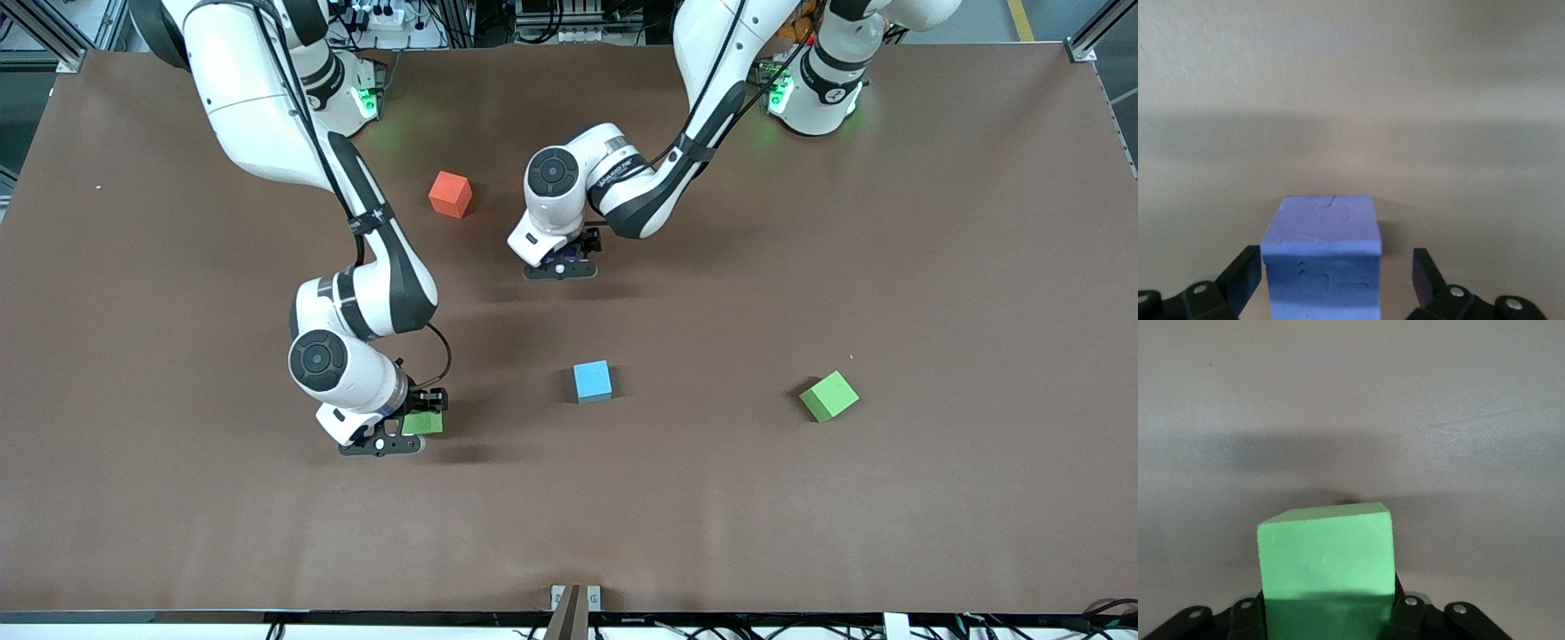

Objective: Arrange blocks into number 1
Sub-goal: 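Line the purple cube up after the red cube with the left gripper, then place the green cube after purple while the left gripper grasps the other green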

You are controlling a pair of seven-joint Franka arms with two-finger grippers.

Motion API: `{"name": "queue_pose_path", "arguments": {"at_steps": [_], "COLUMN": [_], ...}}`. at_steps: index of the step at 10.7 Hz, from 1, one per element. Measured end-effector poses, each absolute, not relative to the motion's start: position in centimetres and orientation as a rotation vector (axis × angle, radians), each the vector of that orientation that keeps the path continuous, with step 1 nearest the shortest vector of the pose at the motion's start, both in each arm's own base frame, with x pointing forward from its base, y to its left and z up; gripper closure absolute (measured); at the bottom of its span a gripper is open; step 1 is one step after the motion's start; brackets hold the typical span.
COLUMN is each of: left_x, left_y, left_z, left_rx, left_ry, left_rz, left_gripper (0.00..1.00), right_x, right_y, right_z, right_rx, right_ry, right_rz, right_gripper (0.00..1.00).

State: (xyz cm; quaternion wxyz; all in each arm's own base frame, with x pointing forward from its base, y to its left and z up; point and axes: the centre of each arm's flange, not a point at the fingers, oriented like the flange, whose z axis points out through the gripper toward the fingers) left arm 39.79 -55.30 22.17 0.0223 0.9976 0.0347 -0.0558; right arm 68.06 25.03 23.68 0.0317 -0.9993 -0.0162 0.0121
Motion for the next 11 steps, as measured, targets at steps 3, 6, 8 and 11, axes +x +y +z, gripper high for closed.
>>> {"name": "queue_pose_path", "arguments": {"at_steps": [3, 6, 8, 11], "left_x": [47.9, 56.0, 59.6, 63.0], "left_y": [-49.3, -37.0, -29.2, -18.8], "left_z": [30.7, 36.9, 37.3, 34.4], "left_rx": [3.035, 3.052, 3.087, 3.086], "left_ry": [0.303, 0.368, 0.193, -0.222], "left_rz": [-0.072, -0.064, -0.105, -0.161], "left_gripper": [0.0, 0.0, 0.0, 0.0], "right_x": [66.8, 63.1, 58.9, 52.8], "right_y": [27.7, 34.5, 40.7, 47.5], "right_z": [23.5, 23.2, 22.9, 22.9], "right_rx": [-3.079, -3.093, -3.11, -3.127], "right_ry": [-0.078, -0.069, -0.057, -0.075], "right_rz": [0.064, 0.133, 0.17, 0.186], "right_gripper": [0.39, 0.39, 0.39, 0.39]}}
